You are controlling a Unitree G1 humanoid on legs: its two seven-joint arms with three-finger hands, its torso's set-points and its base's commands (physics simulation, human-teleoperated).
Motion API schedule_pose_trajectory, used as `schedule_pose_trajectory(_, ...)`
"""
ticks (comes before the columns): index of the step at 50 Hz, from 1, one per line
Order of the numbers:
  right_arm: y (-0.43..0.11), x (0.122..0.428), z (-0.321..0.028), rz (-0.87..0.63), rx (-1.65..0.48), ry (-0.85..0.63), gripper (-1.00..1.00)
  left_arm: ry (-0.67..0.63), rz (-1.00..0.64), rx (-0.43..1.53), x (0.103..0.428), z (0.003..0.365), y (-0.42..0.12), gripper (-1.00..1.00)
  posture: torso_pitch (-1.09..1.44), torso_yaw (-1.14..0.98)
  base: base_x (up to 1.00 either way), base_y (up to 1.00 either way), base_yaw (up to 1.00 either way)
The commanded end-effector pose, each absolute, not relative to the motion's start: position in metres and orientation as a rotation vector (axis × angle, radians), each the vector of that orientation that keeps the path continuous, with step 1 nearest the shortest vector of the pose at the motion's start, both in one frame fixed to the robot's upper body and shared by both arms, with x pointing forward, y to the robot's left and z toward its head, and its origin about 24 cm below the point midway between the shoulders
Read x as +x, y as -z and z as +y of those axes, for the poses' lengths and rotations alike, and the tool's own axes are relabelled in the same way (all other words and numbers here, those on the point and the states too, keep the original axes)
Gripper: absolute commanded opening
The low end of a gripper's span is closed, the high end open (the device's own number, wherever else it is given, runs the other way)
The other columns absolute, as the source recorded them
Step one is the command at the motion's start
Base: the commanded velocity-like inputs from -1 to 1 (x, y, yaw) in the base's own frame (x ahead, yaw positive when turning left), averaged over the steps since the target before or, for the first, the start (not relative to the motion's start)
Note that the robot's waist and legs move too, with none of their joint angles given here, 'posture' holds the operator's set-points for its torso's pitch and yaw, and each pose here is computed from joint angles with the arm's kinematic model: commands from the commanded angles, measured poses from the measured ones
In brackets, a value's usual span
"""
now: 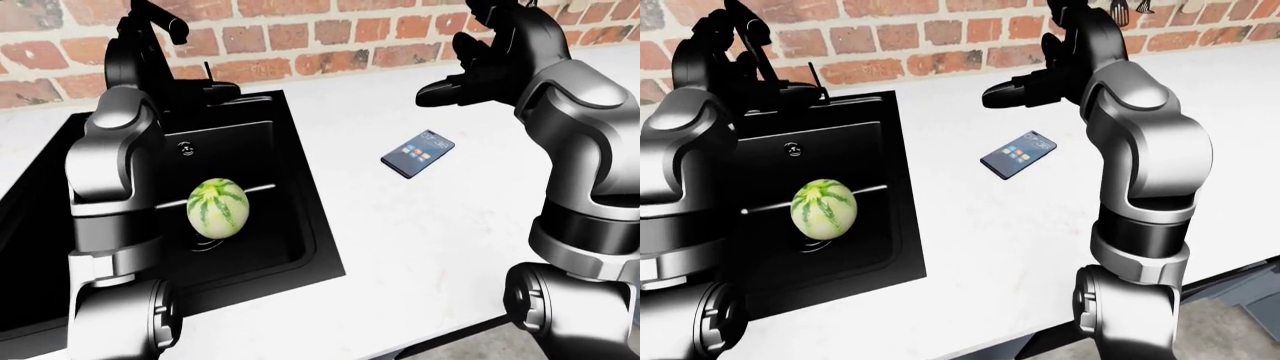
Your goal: Turn the sink spout to the right.
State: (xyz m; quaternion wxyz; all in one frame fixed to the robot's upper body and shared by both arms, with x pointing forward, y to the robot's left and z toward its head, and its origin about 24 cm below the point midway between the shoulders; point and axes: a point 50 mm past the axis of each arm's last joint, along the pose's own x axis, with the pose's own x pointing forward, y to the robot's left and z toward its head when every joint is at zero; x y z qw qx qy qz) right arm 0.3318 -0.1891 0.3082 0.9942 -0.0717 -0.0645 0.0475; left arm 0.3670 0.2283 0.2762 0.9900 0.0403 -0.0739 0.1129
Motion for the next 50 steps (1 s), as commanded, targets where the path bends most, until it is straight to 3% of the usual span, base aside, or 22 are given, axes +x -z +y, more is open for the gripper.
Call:
schedule_pose_trajectory(1, -0.328, 0.324, -0.190, -0.222, -0.153, -0.085, 1.00, -0.230, -0.253, 0.086, 0.360, 0.227, -0.302, 1.00, 0.00, 0.00, 0.00, 0.00, 0.00)
schedule_pose_trajectory(50, -0.328, 0.320, -0.193, -0.227, -0.150, -0.078, 1.00, -0.104, -0.264, 0.116, 0.354, 0.173, -0.307, 1.00, 0.00, 0.00, 0.00, 0.00, 0.00)
